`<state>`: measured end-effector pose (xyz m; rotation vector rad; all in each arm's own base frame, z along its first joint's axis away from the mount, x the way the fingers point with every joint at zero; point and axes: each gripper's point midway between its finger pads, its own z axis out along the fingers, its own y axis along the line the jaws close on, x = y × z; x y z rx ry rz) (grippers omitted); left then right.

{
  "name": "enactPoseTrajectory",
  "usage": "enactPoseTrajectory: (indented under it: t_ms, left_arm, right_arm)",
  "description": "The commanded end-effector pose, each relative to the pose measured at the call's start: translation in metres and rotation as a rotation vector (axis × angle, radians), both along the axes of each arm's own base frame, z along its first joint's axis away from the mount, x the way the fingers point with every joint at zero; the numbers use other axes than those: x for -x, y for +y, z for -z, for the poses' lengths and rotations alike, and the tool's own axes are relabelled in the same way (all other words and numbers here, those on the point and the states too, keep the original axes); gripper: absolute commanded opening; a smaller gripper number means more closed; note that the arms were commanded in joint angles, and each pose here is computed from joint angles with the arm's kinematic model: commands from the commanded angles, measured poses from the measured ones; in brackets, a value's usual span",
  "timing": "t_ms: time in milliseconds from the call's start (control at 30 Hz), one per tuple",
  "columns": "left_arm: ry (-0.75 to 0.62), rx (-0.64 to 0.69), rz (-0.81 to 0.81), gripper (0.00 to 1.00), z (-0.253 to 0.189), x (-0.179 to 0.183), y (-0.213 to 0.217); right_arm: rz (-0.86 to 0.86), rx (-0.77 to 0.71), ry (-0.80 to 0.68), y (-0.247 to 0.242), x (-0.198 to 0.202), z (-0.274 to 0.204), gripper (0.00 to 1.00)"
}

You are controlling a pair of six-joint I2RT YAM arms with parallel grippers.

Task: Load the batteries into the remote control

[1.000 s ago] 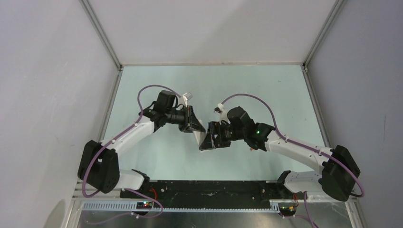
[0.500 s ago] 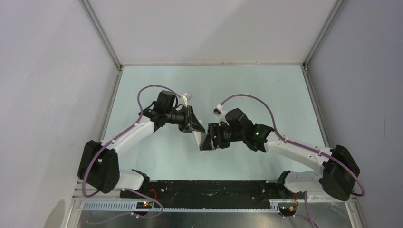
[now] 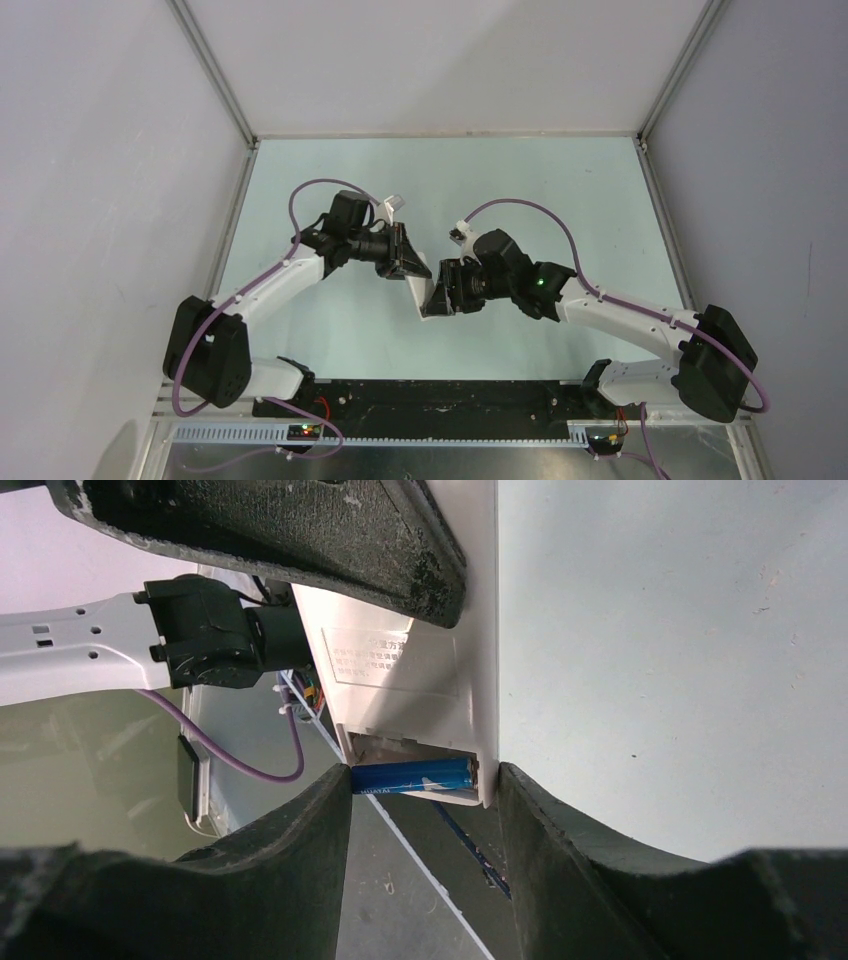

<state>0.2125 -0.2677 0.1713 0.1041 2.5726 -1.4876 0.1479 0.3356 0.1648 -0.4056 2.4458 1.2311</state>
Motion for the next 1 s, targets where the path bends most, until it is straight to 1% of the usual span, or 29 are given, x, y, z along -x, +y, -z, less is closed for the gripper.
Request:
enactPoseTrajectory:
  t_ms: [0, 200, 400, 800, 967]
  left_arm:
    - [-0.062, 0.048, 0.02, 0.0, -0.022, 0.0, -0.004]
    - [-0.058, 0.063, 0.029, 0.0, -0.027, 0.002, -0.005]
    - [-0.091, 0.127, 0.053, 0.0, -0.058, 0.008, -0.008]
    - [-0.13, 0.265, 0.089, 0.0, -0.127, 0.021, -0.011]
    - [-0.148, 0.289, 0.094, 0.0, -0.14, 0.025, -0.011]
  right_arm:
    - [-0.016, -0.083, -0.085, 0.013, -0.007, -0.032, 0.46]
    - [-0.027, -0.094, -0.094, 0.014, -0.005, -0.036, 0.42]
    - [-0.035, -0.159, -0.148, 0.016, -0.004, -0.058, 0.39]
    - [0.014, -0.213, -0.236, 0.01, -0.007, -0.086, 0.39]
    - [0.033, -0.222, -0.242, 0.011, -0.01, -0.09, 0.41]
